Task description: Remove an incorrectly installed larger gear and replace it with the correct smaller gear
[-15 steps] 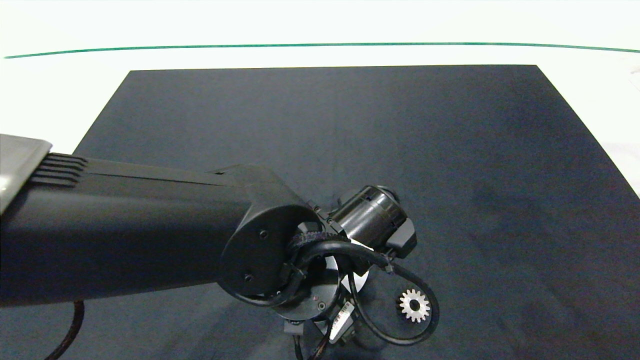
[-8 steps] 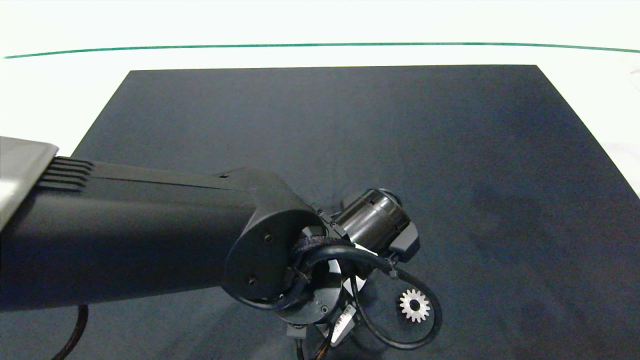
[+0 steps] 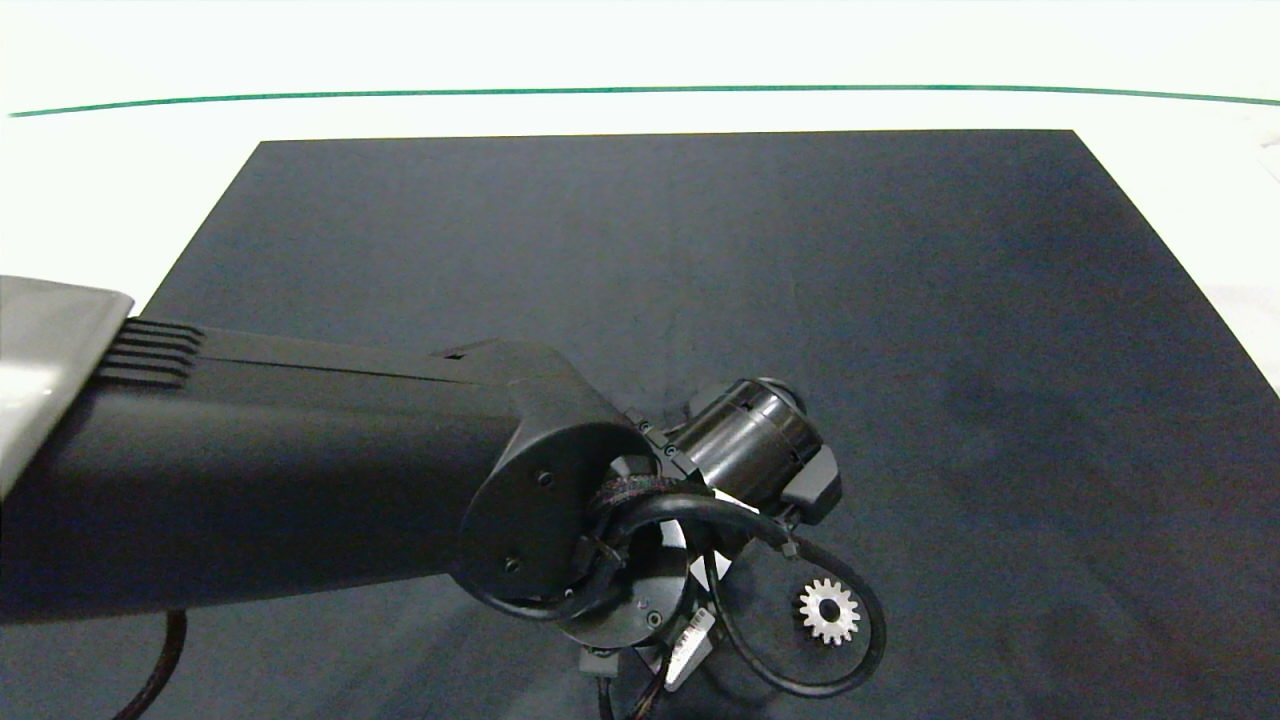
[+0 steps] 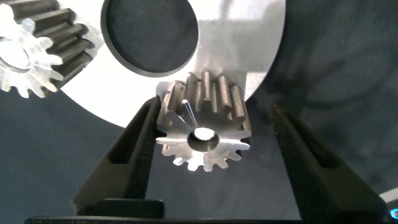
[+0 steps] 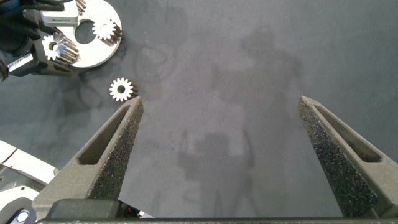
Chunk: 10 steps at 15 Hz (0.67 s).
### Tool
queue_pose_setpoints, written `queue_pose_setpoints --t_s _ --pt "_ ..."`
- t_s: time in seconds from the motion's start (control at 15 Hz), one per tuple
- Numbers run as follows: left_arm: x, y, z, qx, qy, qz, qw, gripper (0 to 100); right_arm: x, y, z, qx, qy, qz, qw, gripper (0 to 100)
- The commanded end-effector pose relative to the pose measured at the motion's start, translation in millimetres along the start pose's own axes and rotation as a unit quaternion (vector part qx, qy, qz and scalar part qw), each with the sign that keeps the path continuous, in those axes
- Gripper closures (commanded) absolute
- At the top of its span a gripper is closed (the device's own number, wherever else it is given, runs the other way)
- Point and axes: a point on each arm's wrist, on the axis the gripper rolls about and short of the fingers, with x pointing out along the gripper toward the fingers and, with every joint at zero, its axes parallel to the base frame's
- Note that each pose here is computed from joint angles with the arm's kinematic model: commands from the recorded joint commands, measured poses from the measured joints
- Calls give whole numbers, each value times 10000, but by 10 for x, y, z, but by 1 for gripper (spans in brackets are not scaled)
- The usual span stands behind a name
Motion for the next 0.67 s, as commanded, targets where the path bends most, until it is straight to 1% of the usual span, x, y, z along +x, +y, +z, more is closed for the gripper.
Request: queue_pose_setpoints --t_s 0.07,0.33,0.67 --pt "13 -4 -1 7 28 16 10000 37 4 1 -2 -6 21 10 10000 0" --pt "3 -6 0 -5 19 5 10000 46 4 1 -2 -6 21 10 10000 0" --pt "20 -25 -4 13 41 8 10000 55 13 2 -14 -13 43 15 10000 0"
